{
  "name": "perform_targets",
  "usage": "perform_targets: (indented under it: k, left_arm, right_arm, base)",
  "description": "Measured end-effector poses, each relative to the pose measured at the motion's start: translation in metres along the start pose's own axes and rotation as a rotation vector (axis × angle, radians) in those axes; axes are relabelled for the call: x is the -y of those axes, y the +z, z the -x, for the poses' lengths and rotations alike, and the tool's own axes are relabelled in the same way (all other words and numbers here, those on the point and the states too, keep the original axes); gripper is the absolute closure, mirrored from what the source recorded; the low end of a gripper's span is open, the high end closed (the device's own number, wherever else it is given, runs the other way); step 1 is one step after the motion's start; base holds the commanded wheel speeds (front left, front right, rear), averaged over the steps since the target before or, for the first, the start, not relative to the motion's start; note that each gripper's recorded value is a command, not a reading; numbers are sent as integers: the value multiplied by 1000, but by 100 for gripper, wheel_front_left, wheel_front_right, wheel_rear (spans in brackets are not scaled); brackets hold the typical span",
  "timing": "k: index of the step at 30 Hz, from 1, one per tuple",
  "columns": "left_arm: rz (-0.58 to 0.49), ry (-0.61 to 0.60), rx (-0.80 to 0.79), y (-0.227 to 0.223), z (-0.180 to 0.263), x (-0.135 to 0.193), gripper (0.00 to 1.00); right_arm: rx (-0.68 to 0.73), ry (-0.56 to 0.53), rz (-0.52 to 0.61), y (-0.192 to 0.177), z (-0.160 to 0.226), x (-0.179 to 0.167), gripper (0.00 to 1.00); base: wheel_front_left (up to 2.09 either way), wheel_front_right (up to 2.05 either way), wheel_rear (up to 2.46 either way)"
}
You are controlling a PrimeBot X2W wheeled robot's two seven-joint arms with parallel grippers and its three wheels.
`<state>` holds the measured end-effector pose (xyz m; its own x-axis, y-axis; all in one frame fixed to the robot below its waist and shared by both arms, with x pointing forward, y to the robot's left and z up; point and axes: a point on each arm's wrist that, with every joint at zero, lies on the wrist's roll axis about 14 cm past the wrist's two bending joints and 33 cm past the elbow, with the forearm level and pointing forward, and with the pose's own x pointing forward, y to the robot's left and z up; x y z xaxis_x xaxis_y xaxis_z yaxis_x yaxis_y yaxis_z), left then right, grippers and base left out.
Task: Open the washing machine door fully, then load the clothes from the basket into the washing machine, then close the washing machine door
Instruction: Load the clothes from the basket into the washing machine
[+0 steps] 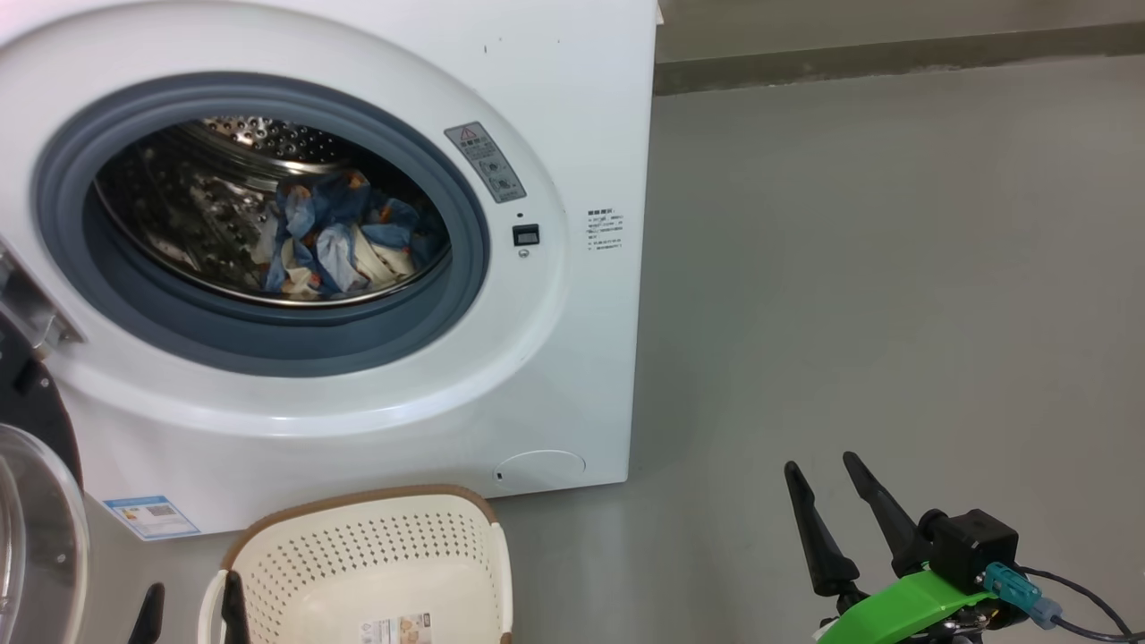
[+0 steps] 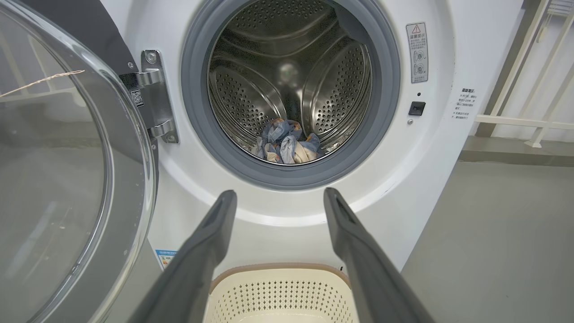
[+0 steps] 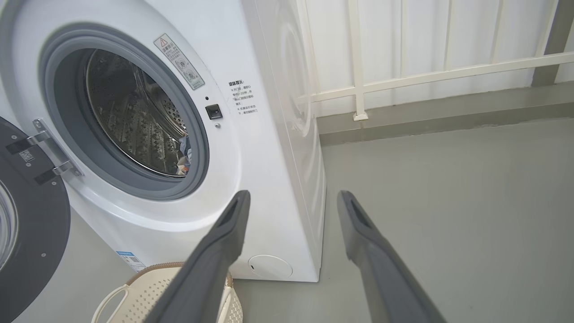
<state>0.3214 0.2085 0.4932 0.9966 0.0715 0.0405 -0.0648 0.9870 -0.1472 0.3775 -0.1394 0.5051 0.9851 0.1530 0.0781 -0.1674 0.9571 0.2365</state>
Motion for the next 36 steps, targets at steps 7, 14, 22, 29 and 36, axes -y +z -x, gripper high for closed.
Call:
perform_targets:
  k: [7, 14, 22, 29, 36]
  left_arm:
    - [-13, 47, -6, -1, 16, -10, 0]
    - [-15, 55, 2, 2, 16, -11, 0]
    - [-16, 52, -9, -1, 15, -11, 0]
    - [-15, 50, -25, -6, 15, -12, 0]
    - [-15, 52, -30, -8, 15, -14, 0]
  right_arm:
    - [19, 17, 20, 6, 0, -5, 0]
    - [13, 15, 23, 4, 4, -5, 0]
    - [19, 13, 40, 6, 4, -3, 0]
    - [16, 7, 40, 6, 5, -1, 0]
    - [18, 2, 69, 7, 5, 2, 0]
  base:
    - [0, 0, 0]
    - [0, 0, 0]
    - [0, 0, 0]
    - [0, 0, 0]
    - [0, 0, 0]
